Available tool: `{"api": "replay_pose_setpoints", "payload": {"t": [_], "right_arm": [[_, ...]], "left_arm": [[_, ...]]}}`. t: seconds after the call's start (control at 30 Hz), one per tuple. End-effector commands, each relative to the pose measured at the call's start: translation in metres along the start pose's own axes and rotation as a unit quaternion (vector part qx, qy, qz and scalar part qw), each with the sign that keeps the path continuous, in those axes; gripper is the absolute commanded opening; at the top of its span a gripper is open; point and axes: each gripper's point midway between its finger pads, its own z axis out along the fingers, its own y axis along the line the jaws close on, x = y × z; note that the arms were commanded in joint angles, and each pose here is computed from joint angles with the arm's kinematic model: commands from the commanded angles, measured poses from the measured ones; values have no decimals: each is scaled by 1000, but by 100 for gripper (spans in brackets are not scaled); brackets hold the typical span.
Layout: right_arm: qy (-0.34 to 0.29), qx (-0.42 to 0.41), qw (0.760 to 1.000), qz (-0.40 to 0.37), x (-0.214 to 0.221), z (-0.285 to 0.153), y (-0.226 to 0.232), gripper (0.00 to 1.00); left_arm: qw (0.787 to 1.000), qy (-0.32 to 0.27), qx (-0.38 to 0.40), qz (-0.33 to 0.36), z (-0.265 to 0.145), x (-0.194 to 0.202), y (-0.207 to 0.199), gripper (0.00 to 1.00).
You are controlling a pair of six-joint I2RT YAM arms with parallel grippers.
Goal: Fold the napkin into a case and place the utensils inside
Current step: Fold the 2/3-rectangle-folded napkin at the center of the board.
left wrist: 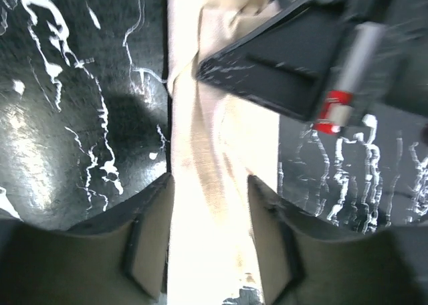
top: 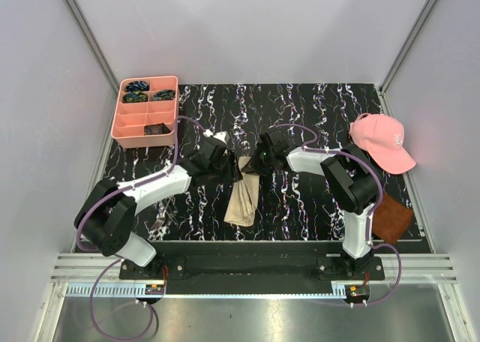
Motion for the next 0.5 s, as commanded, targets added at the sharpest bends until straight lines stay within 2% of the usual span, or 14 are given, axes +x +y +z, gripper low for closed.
{"api": "replay_pose_setpoints", "payload": {"t": [0.0, 0.03, 0.07, 0.1, 0.27, 0.47], "right_arm": [[-19, 3, 1000, -11, -8, 2, 8, 4], [-20, 4, 1000, -9, -8, 2, 8, 4], [-20, 5, 1000, -9, -8, 1, 9, 4], [-21, 4, 1000, -7, -9, 0, 10, 4], [-29, 6, 1000, -3, -12, -5, 16, 4], [-31, 2, 999, -3, -13, -8, 19, 4]], "left_arm": [[999, 5, 44, 9, -5, -12, -24, 55], [999, 6, 47, 11, -4, -15, -29, 78], [999, 17, 44, 17, 3, -8, -30, 86], [999, 17, 41, 18, 4, -8, -32, 88], [999, 28, 6, 26, 19, 3, -32, 88], [998, 26, -44, 26, 25, 14, -7, 77]]}}
